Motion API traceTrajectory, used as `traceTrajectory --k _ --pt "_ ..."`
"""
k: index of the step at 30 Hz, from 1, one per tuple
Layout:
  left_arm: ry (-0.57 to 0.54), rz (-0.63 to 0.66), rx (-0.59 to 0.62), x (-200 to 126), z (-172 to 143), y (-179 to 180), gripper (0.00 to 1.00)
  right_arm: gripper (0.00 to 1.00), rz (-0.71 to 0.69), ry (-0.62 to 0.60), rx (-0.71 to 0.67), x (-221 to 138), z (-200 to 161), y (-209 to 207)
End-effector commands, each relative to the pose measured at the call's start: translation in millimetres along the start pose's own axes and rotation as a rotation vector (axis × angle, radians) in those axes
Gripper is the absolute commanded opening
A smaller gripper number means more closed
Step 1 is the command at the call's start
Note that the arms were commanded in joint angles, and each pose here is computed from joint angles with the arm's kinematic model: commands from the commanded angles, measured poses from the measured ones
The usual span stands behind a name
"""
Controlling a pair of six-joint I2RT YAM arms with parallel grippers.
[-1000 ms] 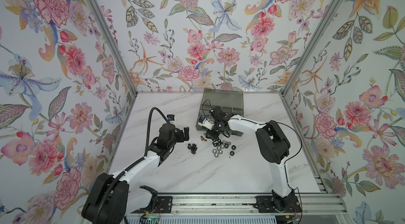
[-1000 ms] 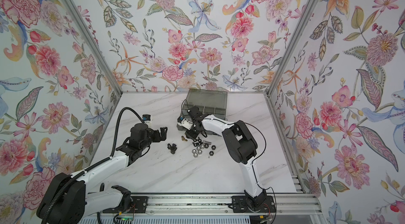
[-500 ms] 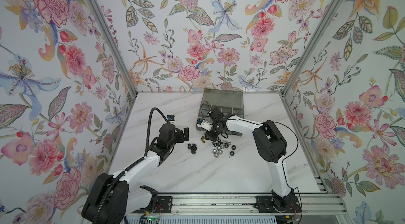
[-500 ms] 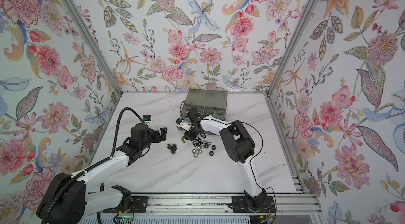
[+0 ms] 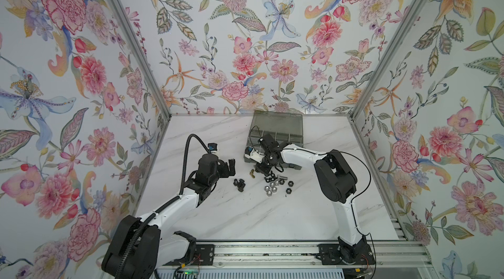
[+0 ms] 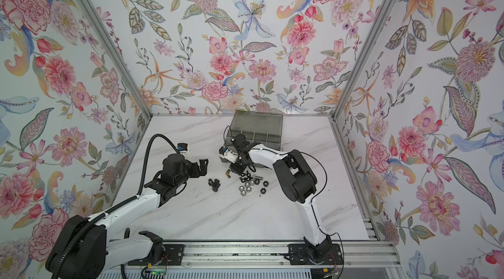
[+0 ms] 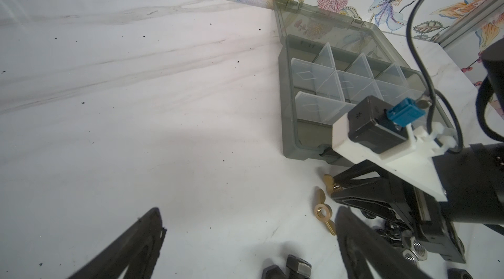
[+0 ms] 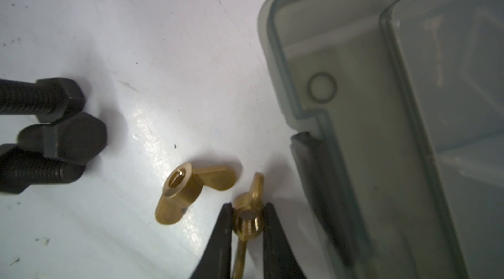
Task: Sort the screws and nuts into containers
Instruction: Pick up the nut from the center of the table, then place the nut into the container.
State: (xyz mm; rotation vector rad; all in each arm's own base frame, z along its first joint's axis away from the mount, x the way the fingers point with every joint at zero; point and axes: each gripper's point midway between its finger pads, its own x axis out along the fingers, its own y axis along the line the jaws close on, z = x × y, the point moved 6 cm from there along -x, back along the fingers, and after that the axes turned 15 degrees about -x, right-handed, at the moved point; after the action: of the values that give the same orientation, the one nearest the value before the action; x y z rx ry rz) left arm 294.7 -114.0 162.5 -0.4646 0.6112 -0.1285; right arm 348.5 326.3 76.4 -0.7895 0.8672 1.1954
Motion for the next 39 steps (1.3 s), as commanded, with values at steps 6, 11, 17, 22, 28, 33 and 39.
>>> traceTrajectory --k 6,11,17,22,28,33,39 --pt "-0.035 0.004 0.01 -4 10 -2 0.99 0.02 0.037 -0.031 0.021 -10 5 3" --pt "-0.036 -0.013 0.006 -5 11 -5 0.99 0.01 0.028 -0.128 0.031 -41 23 -7" --pt "-0.039 -0.024 -0.001 -4 12 -6 0.99 0.01 0.001 -0.231 0.05 -79 36 -26" --pt "-0.039 -0.04 -0.004 -3 13 -8 0.99 0.01 -0.042 -0.3 0.063 -99 50 -51" --pt "-0.038 -0.051 -0.003 -3 13 -10 0.99 0.0 -0.146 -0.307 0.088 -99 63 -89" --pt "-0.038 -0.055 -0.003 -2 14 -11 0.99 0.0 -0.23 -0.283 0.122 -81 71 -118" --pt "-0.039 -0.054 -0.001 -4 15 -11 0.99 0.0 -0.281 -0.242 0.143 -57 69 -135"
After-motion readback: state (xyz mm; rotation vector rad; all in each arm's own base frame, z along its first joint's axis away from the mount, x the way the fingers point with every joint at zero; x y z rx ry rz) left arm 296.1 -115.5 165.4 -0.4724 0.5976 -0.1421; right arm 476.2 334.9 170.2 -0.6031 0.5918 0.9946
